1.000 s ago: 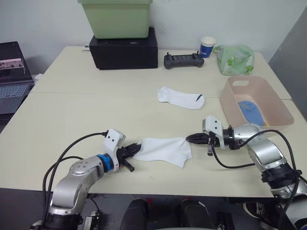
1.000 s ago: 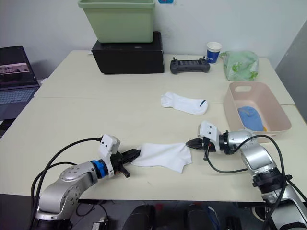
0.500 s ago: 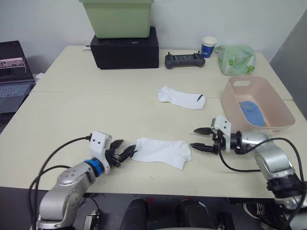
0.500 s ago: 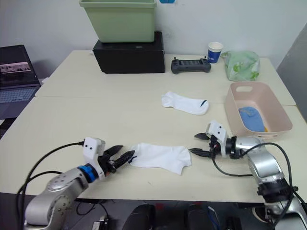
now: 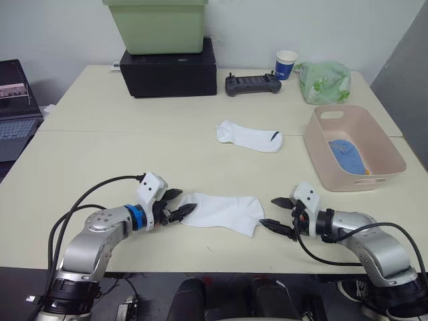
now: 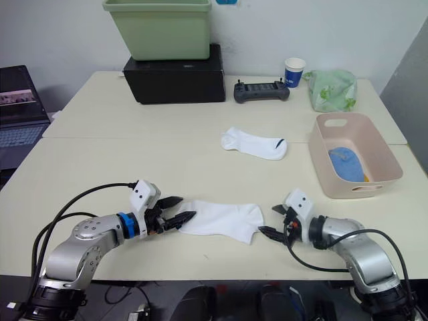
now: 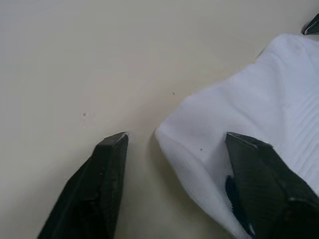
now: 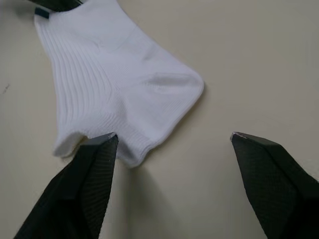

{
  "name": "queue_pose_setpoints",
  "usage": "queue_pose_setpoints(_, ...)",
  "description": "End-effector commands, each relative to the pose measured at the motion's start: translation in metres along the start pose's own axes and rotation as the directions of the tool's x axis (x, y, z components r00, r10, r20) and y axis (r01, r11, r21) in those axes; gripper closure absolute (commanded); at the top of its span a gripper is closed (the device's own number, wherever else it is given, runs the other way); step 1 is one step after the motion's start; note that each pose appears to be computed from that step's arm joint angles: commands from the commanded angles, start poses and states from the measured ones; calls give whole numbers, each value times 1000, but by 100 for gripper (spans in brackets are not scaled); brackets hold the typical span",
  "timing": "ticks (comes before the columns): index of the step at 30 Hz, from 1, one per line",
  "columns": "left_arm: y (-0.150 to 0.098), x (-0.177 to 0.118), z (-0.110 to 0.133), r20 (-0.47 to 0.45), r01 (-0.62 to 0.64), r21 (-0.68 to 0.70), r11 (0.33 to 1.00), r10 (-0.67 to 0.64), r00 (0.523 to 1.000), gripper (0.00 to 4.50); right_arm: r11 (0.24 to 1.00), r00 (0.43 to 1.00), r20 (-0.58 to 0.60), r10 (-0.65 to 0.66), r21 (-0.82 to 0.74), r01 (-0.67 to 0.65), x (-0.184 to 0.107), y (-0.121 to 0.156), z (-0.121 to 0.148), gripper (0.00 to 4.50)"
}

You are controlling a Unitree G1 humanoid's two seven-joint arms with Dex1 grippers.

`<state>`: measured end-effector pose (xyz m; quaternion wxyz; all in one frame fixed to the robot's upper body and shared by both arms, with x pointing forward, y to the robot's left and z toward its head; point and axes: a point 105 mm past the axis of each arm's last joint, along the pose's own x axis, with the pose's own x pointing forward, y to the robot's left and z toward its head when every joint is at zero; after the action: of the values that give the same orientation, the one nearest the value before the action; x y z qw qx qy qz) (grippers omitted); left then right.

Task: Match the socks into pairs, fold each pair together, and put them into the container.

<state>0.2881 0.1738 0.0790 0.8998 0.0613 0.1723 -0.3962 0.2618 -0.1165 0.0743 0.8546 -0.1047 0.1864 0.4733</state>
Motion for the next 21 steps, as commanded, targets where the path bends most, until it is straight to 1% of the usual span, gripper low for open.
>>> queue_pose_setpoints(1,-3,-5,1,4,7,1,1000,-7,1000,243,998,999,8,36,-51,-35,3,12,3,199)
queue_pose_setpoints(2,-3,-6,1,9,-1,-8,1000,1,1000,268,998,999,5,32,-58,-31,3,11,3,229)
queue_pose_setpoints(7,-8,-13,-1,22,-16,-45,999,17,1000,439,998,999,-3,34,-51,-34,3,6,0,417)
queue_pose_setpoints(8,-9,-14,-2,23,-22,-55,998,24,999,450,998,999,-2,36,-47,-36,2,4,1,448)
queue_pose_setpoints(12,-22,-16,-7,25,-18,-102,995,21,999,450,999,999,7,47,-27,-47,-5,-5,7,448)
queue_pose_setpoints(15,-35,-12,-9,33,1,-122,993,3,999,450,996,996,-30,84,-25,-85,-16,-16,8,448)
queue_pose_setpoints(18,-39,-7,-8,48,-4,-138,990,11,999,450,994,991,-85,103,-30,-105,-23,-25,2,448)
queue_pose_setpoints(21,-42,-6,-9,50,-11,-158,987,19,999,450,993,989,-98,109,-29,-113,-26,-31,1,448)
